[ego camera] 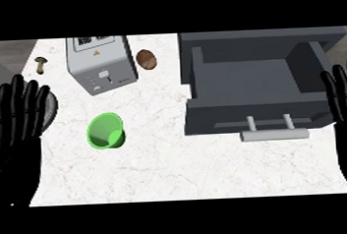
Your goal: Pick up the cup, place it into the drawer and close the drawer
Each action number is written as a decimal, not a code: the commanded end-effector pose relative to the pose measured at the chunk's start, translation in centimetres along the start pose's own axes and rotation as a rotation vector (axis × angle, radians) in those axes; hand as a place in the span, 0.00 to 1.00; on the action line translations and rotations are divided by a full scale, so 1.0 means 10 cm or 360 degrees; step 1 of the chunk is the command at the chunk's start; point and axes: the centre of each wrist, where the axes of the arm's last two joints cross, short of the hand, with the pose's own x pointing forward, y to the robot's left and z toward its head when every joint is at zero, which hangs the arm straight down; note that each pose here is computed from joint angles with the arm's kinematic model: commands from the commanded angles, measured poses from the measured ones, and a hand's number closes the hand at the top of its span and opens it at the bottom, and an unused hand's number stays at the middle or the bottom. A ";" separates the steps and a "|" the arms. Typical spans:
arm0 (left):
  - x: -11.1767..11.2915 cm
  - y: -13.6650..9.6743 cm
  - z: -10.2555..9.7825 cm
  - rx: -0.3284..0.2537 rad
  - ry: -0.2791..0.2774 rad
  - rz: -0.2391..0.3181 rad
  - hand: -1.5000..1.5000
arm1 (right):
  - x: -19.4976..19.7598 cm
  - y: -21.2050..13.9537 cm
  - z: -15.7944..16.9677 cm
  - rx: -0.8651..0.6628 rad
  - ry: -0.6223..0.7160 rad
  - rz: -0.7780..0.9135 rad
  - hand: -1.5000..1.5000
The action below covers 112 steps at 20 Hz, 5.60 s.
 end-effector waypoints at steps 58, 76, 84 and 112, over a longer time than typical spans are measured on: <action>-2.62 0.72 1.02 -0.0021 0.0728 0.0297 0.00 | -0.12 -0.16 -0.66 0.0284 0.0183 -0.0093 0.00; -2.69 0.28 0.73 -0.0123 0.0661 0.0544 0.00 | -0.18 -0.14 -0.58 0.0326 0.0188 -0.0072 0.00; -2.65 0.26 0.57 -0.0020 0.0313 0.0130 1.00 | -0.21 -0.13 -0.66 0.0312 0.0178 -0.0046 0.00; -1.72 -0.86 -1.34 -0.0197 -0.0079 0.0424 1.00 | -0.25 -0.25 -0.54 0.0241 0.0218 0.0013 0.00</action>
